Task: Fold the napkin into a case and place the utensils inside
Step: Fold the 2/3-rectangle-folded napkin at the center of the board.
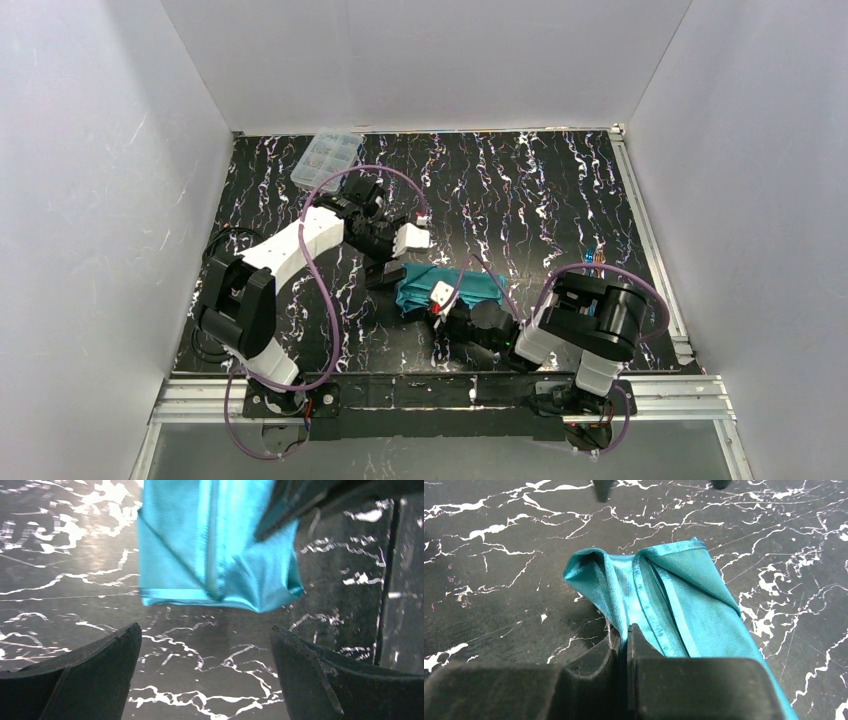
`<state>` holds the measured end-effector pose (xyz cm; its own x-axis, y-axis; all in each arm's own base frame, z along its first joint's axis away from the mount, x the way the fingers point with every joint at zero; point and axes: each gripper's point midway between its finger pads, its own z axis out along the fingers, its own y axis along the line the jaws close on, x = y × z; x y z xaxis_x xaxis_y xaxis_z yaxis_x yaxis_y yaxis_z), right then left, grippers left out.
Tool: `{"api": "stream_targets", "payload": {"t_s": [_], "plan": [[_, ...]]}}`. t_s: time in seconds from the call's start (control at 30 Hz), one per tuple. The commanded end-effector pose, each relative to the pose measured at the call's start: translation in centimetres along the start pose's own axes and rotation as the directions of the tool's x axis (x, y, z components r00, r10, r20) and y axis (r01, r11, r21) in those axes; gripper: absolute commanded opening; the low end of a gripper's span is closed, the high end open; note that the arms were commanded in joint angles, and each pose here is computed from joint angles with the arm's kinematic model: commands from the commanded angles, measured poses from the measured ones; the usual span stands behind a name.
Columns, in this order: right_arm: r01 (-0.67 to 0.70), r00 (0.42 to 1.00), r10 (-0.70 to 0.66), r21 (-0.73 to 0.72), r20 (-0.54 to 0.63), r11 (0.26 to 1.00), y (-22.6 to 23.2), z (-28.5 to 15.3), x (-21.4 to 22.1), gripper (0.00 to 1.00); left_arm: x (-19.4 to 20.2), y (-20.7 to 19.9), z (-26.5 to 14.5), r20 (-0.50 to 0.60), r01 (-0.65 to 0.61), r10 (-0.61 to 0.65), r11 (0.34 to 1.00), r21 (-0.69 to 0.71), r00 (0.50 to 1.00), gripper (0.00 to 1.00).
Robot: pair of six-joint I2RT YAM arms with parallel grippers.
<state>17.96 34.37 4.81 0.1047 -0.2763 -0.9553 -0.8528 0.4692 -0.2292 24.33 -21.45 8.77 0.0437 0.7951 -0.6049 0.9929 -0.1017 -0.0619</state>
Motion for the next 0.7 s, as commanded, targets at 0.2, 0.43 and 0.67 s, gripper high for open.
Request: {"api": "stream_targets", "payload": {"t_s": [0.2,0.43,0.67], "plan": [[-0.148,0.988,0.142,-0.123,-0.059,0.981,1.6,0.0,0.8,0.15,-2.5,3.2,0.4,0.077,0.178,-0.172,0.981,-0.073,0.982,0.99],[-0.208,0.977,0.201,-0.113,-0.070,0.972,1.5,0.3,0.9,0.15,-2.5,3.1,3.2,0.011,0.199,-0.199,0.977,-0.075,0.980,0.99],[-0.287,0.957,0.280,-0.113,-0.072,0.951,1.9,0.2,1.0,0.13,-2.1,4.8,3.2,-0.022,0.194,-0.201,0.963,-0.185,0.979,0.99]]}}
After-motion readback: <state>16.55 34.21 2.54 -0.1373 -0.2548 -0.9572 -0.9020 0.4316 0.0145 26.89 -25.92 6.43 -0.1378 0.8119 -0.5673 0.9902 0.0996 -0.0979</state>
